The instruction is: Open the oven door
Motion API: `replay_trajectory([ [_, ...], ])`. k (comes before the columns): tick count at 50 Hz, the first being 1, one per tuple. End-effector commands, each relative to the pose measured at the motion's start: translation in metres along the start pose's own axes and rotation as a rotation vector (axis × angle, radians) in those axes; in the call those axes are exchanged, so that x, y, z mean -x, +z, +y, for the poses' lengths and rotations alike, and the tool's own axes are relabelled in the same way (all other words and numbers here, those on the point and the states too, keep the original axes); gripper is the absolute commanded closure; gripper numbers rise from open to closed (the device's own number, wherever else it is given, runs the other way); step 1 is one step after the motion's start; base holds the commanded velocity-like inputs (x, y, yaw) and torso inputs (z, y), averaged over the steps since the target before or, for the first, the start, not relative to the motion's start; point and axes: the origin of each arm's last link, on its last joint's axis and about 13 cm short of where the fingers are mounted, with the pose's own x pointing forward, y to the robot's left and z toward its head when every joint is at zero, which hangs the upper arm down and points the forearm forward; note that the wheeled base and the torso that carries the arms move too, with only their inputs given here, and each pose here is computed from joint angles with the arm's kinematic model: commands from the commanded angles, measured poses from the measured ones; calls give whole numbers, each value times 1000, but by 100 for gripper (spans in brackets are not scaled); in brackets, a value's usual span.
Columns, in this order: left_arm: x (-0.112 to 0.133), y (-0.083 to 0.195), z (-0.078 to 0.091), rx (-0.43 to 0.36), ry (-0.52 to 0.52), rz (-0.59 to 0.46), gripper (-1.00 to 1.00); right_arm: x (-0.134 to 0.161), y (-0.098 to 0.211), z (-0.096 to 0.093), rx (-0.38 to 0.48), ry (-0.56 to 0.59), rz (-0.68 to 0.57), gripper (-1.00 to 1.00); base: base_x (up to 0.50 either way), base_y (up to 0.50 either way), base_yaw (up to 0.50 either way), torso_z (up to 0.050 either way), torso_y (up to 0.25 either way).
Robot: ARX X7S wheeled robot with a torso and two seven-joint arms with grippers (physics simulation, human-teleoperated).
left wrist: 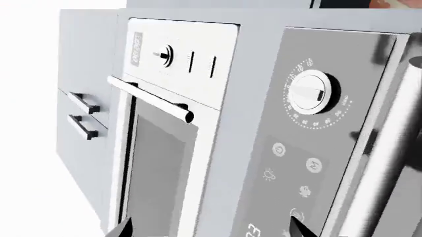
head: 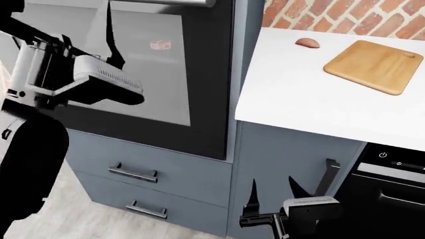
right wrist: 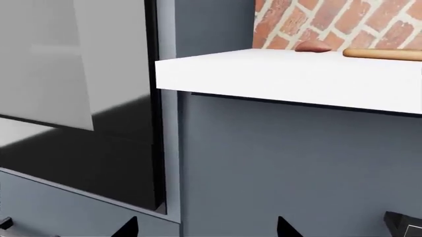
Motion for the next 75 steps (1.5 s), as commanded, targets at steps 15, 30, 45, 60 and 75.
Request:
replay_trajectory([
  [15, -65, -9, 46, -588, -37, -426, -100, -1, 1, -1, -1, -28, -4, -100, 0, 0, 0, 0, 0],
  [30, -54, -18, 27, -555, -74, -386, -100, -2, 2, -2, -1, -38, -7, -100, 0, 0, 0, 0, 0],
  [45, -44, -21, 5, -491, -79, -335, -100, -2, 2, -2, 2, -46, -5, -100, 0, 0, 0, 0, 0],
  [60, -45, -19, -1, -460, -82, -310, -100, -2, 2, -2, 7, -42, -6, -100, 0, 0, 0, 0, 0],
  [75, -34, -19, -25, -350, -161, -227, -100, -2, 2, -1, 8, -44, -10, -100, 0, 0, 0, 0, 0],
])
